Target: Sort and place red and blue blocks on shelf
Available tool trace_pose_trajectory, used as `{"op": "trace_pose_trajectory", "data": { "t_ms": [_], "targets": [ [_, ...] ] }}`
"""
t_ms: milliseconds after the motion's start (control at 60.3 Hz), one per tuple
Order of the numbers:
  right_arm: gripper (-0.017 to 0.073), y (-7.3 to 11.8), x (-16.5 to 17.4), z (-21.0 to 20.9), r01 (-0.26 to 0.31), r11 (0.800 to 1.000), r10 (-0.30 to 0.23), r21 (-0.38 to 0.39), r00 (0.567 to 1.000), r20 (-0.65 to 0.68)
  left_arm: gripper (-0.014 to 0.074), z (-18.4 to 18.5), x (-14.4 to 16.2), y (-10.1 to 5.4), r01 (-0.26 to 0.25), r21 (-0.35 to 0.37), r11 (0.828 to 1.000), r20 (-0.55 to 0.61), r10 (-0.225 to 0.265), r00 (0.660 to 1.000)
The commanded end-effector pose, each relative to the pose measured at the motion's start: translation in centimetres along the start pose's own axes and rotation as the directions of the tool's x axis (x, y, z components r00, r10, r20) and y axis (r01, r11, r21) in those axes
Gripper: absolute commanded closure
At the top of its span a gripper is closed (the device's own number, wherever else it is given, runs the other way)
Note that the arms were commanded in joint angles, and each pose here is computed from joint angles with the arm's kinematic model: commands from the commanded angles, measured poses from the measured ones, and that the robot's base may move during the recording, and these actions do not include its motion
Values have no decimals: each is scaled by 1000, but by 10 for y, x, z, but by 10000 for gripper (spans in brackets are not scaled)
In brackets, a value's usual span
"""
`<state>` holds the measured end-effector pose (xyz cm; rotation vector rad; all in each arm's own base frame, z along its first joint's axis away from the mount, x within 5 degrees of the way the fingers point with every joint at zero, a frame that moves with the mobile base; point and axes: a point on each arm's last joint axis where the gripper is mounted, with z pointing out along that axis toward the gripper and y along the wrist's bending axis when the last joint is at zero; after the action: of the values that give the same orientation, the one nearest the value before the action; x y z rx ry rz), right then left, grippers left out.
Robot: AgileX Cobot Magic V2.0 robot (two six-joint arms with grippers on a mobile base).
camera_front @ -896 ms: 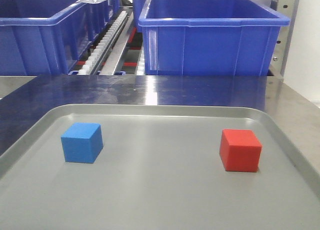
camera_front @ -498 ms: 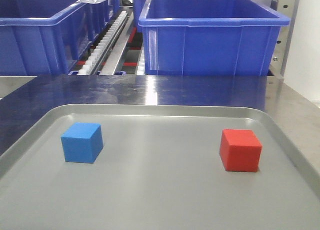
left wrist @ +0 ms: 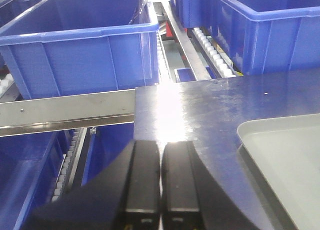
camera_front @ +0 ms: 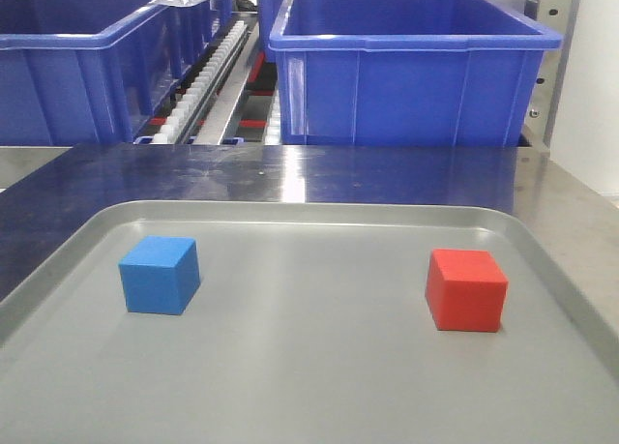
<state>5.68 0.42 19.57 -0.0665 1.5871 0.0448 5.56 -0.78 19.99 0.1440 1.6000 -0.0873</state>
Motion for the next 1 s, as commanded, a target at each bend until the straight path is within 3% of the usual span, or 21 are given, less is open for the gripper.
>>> {"op": "trace_pose_trajectory", "data": {
  "t_ms": [0,979],
  "targets": [
    [501,-1,-16,-3,5,1000,-7,14,992,124,470,1,6,-1,0,5,1000,56,0,998],
    [501,-1,-16,-3,6,1000,-8,15,991,134,470,1,6,-1,0,5,1000,56,0,998]
  ]
}}
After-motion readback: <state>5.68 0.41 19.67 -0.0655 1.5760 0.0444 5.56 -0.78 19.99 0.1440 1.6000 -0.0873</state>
